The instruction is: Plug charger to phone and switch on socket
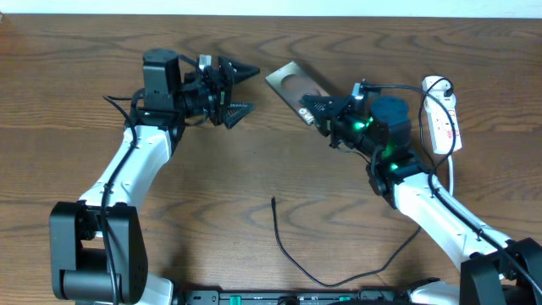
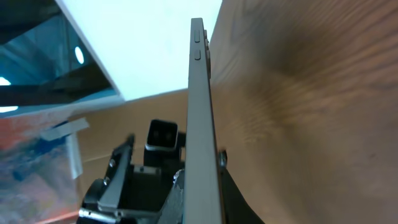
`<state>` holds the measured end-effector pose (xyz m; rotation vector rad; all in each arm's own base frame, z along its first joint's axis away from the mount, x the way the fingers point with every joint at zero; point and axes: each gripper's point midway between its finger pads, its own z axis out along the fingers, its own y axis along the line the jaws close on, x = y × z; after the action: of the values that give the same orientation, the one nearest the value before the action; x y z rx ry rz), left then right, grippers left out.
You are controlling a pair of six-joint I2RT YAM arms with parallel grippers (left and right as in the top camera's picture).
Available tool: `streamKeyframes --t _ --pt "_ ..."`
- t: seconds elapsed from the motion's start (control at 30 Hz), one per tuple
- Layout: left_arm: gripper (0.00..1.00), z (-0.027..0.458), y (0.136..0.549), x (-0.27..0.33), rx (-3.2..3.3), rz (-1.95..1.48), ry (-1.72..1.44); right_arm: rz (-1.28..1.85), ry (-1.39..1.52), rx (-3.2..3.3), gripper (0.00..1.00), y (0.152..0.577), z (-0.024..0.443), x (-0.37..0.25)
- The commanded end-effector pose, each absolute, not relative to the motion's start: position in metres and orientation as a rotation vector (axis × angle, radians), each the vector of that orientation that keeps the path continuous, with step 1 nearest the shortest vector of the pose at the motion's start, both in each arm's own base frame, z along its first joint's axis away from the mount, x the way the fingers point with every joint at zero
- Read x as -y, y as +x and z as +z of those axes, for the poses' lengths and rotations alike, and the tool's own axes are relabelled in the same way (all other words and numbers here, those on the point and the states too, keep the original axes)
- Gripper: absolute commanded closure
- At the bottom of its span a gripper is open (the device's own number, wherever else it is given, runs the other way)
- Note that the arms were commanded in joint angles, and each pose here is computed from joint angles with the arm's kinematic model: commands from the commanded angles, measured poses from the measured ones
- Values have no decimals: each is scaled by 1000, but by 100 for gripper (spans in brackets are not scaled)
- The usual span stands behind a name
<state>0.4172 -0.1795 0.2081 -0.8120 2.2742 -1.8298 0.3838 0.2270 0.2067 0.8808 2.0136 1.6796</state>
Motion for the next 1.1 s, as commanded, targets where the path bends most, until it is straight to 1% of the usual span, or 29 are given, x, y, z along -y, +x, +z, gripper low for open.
streamKeyframes --t 0.0,0.07,0.17,0.37,0.57,0.9,1.0,1.03,1.07 --pt "7 240 422 181 -2201 -1884 -743 1797 951 -1943 99 385 228 -236" --pt "7 250 426 181 -2160 -1903 -711 1869 954 -1889 99 383 242 -243" --pt "7 252 427 181 -2145 -1903 -707 1900 935 -1859 99 382 251 -248" --pt "7 251 429 182 -2141 -1890 -717 1968 1025 -1859 99 373 252 -264" --pt "7 249 430 192 -2139 -1855 -707 1987 1034 -1844 99 366 255 -277" --pt "8 249 435 192 -2117 -1814 -690 2016 1001 -1820 99 363 263 -282" --pt "25 249 436 192 -2112 -1806 -697 2017 999 -1823 99 363 263 -283" --pt "29 249 437 191 -2111 -1804 -700 2018 998 -1825 99 362 263 -284" --pt "30 249 437 191 -2109 -1800 -702 2019 996 -1826 99 361 263 -284"
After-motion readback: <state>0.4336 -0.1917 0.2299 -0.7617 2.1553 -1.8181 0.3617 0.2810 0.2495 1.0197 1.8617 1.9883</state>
